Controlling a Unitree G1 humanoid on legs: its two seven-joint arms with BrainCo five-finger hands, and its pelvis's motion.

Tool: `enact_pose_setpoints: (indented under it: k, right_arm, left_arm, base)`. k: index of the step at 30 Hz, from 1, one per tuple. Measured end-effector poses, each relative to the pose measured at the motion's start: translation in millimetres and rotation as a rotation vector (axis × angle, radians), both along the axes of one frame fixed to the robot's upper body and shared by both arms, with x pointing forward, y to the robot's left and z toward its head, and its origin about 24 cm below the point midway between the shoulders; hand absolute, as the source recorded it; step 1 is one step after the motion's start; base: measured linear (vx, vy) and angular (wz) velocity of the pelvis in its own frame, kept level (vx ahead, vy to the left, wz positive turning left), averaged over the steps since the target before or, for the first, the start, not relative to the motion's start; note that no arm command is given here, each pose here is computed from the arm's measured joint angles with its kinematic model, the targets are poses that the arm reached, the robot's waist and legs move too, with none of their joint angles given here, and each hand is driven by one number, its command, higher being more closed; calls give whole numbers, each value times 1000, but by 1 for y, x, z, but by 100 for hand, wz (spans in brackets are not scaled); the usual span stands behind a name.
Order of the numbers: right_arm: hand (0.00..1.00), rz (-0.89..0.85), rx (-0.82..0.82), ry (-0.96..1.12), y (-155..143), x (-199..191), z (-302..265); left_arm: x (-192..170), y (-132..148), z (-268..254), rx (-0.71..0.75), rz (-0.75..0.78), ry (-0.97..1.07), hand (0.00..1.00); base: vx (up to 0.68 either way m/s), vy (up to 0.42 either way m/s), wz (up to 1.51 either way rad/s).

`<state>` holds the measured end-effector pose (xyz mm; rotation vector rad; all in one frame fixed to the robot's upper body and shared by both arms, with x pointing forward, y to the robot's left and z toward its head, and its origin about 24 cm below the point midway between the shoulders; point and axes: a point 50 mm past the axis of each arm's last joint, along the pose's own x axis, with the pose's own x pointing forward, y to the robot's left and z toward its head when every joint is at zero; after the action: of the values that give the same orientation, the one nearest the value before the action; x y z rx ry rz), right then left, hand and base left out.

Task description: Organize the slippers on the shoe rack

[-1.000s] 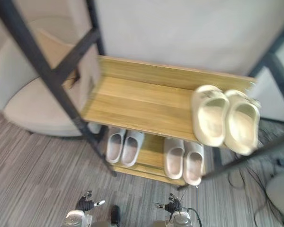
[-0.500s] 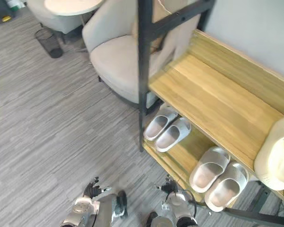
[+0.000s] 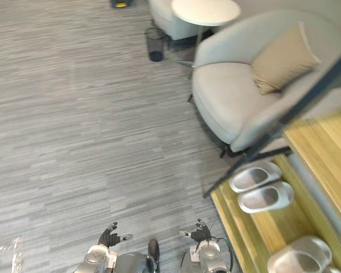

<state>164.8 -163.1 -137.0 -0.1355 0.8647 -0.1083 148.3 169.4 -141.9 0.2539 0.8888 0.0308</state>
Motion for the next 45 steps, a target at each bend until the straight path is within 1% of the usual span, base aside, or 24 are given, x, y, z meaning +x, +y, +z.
enact_pose_setpoints:
  k: [5, 8, 10, 14, 18, 20, 24, 27, 28, 29, 34, 36, 39, 42, 44, 45]
  right_arm:
    - [0, -7, -9, 31, -5, -7, -4]
    - [0, -7, -10, 30, -5, -6, -4]
    - [0, -8, -12, 24, -4, -3, -3]
    - [0, -10, -39, 20, -14, -2, -1]
    - [0, -6, -22, 10, -7, 4, 0]
    - [0, -4, -17, 9, -5, 6, 1]
    - [0, -7, -6, 27, -2, 2, -2]
    - [0, -6, 12, 52, 4, -6, -6]
    - [0, -2, 28, 49, 9, -6, -5]
    - [0, -2, 23, 47, 7, -5, -5]
    - [0, 1, -19, 6, -7, 9, 2]
    - [0, -12, -17, 21, -10, 2, 0]
    - [0, -33, -20, 14, -14, 5, 1]
    - [0, -30, -12, 22, -11, 3, 0]
    - [0, -31, 11, 27, -1, 2, -1]
    - [0, -31, 15, 27, 0, 2, -1]
  left_arm:
    - [-8, -3, -3, -23, 40, 20, 0]
    - [-5, -6, -2, -37, 48, 9, 0]
    - [-3, -4, -1, -42, 69, -2, 0]
    - [-1, 0, -1, -37, 90, -8, 0]
    - [1, 4, 0, -28, 91, -12, 0]
    - [-1, 8, 0, -25, 115, -8, 0]
    - [-5, 9, -1, -26, 128, 2, 0]
    - [-8, 18, -2, -3, 126, 14, 0]
    - [-12, 25, -3, 20, 125, 32, 0]
    - [-13, 26, -4, 22, 126, 42, 0]
    - [-1, 11, -1, -15, 118, 16, 0]
    - [-2, 11, -1, -18, 120, 14, 0]
    - [-4, 1, -3, -51, 139, 19, 0]
    - [-7, 0, -5, -80, 210, 22, 0]
    - [-6, 6, -1, -93, 271, -14, 0]
    - [-4, 8, 0, -92, 275, -21, 0]
  base:
    - [110, -127, 47]
    - [103, -80, 22]
    - [82, -9, 11]
    - [131, 55, 17]
    - [89, 116, 38]
    - [94, 59, 34]
    - [63, 60, 25]
    - [128, 51, 18]
    - [271, -8, 37]
    - [329, -13, 40]
    - [358, -73, 48]
    - [540, -207, 97]
    - [534, -202, 59]
    - [594, -189, 34]
    - [558, -101, -10]
    - [410, -19, -18]
